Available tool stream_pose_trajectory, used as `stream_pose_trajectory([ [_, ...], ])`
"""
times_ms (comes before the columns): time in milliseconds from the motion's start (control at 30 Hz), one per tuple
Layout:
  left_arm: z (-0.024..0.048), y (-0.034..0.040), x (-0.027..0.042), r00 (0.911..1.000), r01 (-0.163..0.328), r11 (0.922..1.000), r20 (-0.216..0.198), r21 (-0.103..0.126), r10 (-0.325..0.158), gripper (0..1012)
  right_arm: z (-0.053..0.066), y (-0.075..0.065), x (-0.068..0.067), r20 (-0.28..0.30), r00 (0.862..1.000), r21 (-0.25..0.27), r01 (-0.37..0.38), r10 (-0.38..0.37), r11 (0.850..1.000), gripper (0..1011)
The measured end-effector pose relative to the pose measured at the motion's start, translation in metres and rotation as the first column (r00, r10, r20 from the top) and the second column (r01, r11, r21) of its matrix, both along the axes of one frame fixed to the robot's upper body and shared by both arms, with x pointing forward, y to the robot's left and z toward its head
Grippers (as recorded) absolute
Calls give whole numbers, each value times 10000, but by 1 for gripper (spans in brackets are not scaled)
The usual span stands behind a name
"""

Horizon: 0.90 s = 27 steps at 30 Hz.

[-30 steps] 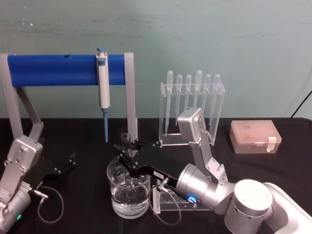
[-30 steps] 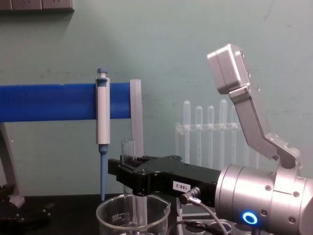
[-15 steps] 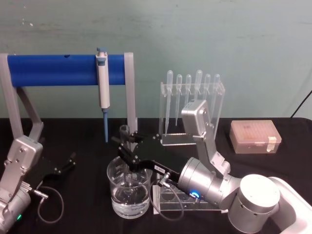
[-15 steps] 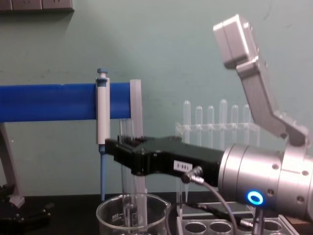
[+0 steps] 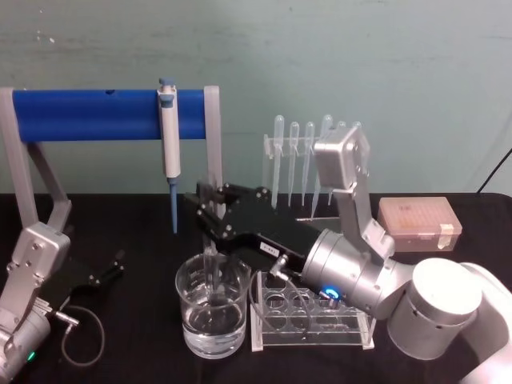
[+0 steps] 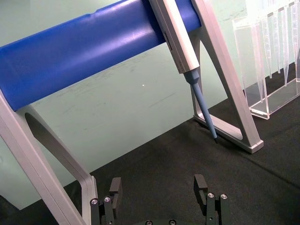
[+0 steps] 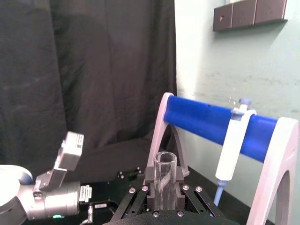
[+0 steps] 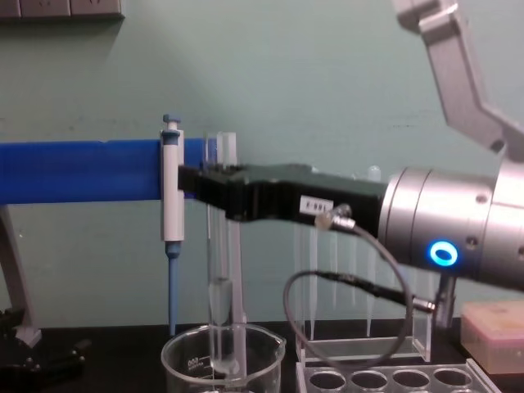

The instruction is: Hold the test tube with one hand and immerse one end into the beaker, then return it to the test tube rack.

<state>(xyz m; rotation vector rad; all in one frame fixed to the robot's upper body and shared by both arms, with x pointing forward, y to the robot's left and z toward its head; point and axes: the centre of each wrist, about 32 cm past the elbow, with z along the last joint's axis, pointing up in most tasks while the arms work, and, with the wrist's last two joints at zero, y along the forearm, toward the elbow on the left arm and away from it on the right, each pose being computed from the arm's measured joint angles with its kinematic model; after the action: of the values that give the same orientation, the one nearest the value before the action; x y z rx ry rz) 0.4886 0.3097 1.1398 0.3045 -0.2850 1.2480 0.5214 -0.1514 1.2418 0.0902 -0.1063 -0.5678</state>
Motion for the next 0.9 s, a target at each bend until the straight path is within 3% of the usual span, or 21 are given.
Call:
stream_pose_trajectory([
  [367,0,0,0,10000,0,10000,0,1,0,1000,277,-130,-63,322,9991,38,281,-282,9996,225],
  [567,0,0,0,10000,0,10000,0,0,0,1000,370,-248,-122,521,9969,138,581,-588,9982,225],
  [733,0,0,0,10000,0,10000,0,0,0,1000,403,-356,-174,601,9945,103,848,-853,9963,225],
  [900,0,0,0,10000,0,10000,0,0,0,1000,362,-490,-232,525,9912,-47,1219,-1215,9925,225],
])
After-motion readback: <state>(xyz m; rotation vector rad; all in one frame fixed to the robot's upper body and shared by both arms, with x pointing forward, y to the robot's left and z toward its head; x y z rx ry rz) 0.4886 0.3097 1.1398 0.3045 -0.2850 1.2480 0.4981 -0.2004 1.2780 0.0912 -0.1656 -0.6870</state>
